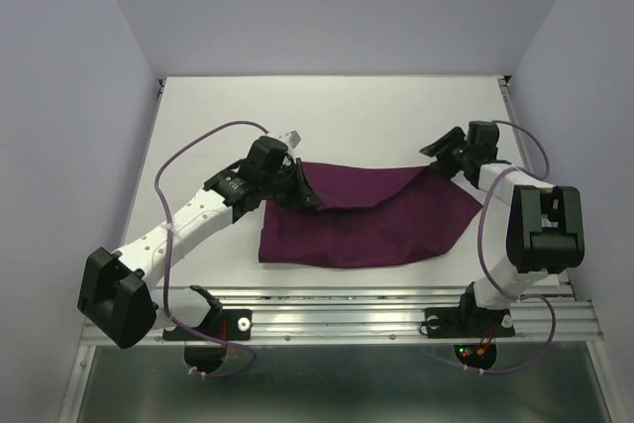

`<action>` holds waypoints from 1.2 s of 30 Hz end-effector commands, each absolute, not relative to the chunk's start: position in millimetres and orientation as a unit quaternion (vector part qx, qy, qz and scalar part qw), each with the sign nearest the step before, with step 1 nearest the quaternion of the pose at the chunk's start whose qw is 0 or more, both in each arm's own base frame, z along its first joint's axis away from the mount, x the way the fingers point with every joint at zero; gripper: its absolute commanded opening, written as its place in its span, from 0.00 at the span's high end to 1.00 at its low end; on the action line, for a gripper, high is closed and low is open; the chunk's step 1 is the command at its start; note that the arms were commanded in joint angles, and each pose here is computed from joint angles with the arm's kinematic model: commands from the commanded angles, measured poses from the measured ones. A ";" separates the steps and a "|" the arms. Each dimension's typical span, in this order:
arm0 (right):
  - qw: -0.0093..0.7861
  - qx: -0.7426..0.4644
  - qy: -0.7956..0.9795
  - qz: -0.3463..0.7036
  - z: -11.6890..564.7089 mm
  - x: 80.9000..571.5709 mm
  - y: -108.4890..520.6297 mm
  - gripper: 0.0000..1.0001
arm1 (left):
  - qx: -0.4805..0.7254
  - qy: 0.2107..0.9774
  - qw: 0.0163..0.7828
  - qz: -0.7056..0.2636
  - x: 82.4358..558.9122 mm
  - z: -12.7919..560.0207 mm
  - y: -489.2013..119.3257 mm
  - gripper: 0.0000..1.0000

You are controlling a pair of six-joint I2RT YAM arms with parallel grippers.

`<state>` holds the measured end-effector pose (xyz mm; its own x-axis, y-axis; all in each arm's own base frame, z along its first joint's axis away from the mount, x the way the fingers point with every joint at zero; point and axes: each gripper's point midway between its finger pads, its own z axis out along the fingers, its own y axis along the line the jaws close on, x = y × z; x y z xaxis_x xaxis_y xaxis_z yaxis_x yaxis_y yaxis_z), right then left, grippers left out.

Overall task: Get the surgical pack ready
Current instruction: Pack the surgical kit at the center of the board.

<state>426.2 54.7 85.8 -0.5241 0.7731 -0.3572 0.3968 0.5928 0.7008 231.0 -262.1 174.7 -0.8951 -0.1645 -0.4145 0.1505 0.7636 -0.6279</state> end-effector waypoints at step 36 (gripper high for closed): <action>0.316 0.264 0.825 0.388 92.1 401.6 139.6 0.98 | 0.012 0.896 0.244 -0.370 232.8 175.7 -275.3 1.00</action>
